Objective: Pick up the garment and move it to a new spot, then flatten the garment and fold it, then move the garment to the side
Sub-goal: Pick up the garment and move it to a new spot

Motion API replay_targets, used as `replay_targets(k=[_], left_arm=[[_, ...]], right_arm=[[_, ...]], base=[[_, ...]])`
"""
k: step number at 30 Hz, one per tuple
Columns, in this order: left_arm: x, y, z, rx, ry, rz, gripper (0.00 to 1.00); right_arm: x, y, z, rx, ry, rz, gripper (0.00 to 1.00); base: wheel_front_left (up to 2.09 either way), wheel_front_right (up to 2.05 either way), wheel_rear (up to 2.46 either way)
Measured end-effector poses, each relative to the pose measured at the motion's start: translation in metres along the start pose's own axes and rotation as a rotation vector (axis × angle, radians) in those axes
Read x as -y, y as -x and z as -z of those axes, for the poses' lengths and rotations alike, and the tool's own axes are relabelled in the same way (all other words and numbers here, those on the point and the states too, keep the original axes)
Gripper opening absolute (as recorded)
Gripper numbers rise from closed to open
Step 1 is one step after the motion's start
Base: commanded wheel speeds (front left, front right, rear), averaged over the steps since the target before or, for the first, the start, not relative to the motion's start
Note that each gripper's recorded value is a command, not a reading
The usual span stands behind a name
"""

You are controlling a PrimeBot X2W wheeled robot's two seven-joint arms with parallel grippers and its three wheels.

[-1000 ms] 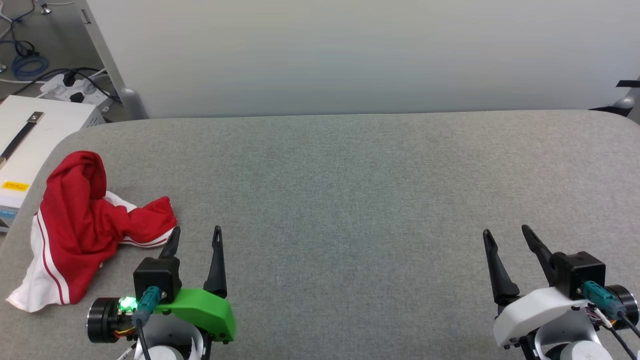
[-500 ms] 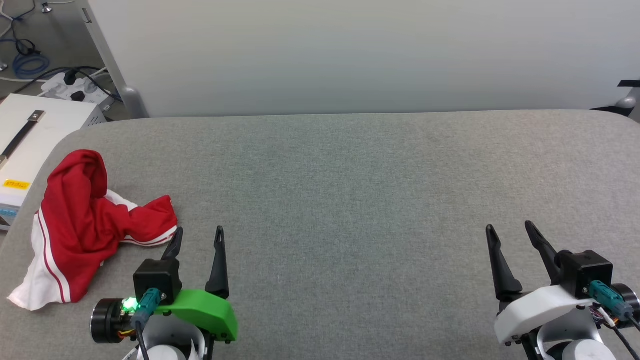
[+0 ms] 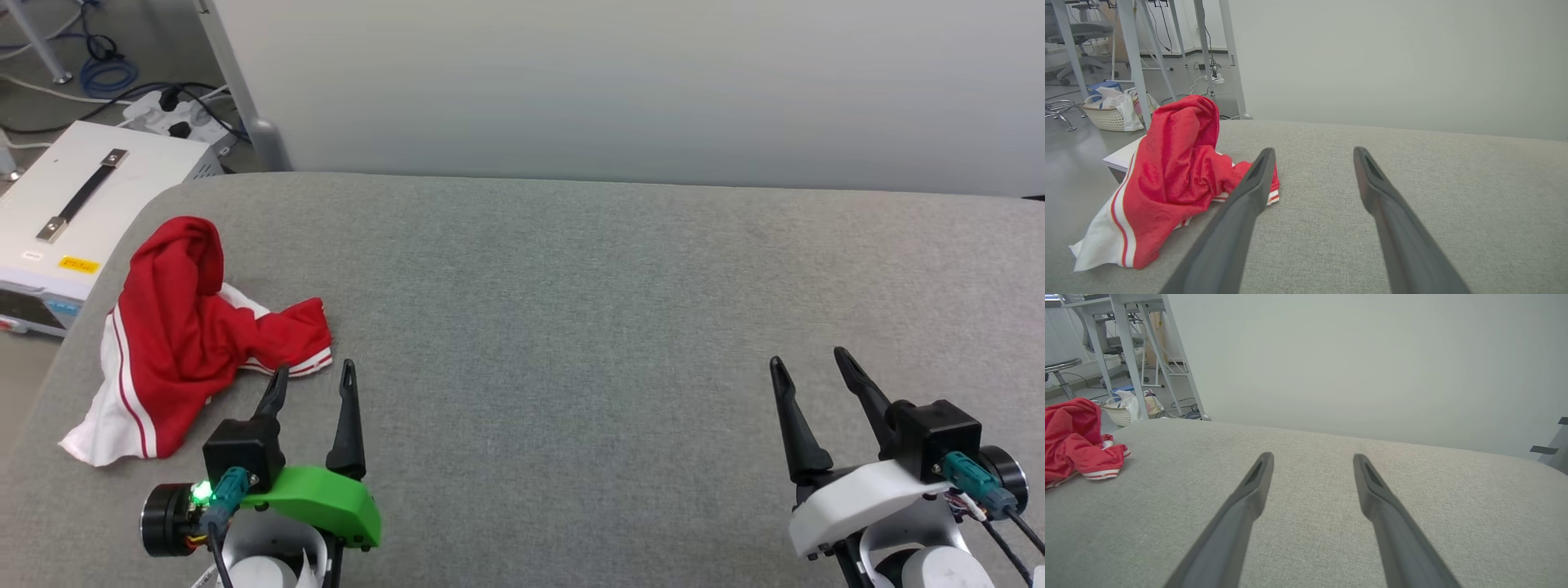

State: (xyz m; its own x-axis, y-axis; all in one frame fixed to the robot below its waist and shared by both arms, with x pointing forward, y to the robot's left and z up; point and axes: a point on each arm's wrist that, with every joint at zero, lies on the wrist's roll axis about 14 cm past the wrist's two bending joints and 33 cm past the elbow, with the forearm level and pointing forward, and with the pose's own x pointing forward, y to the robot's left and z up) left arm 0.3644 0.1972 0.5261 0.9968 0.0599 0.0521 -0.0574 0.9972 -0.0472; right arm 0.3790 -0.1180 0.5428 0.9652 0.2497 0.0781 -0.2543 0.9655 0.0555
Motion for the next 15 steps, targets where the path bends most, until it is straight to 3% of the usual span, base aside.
replay_targets(k=[15], left_arm=[[-0.066,0.031,-0.005,0.028,0.014,-0.199,1.00]], right_arm=[[-0.066,-0.031,-0.004,0.017,0.002,-0.221,1.00]], base=[[0.00,0.00,0.00]])
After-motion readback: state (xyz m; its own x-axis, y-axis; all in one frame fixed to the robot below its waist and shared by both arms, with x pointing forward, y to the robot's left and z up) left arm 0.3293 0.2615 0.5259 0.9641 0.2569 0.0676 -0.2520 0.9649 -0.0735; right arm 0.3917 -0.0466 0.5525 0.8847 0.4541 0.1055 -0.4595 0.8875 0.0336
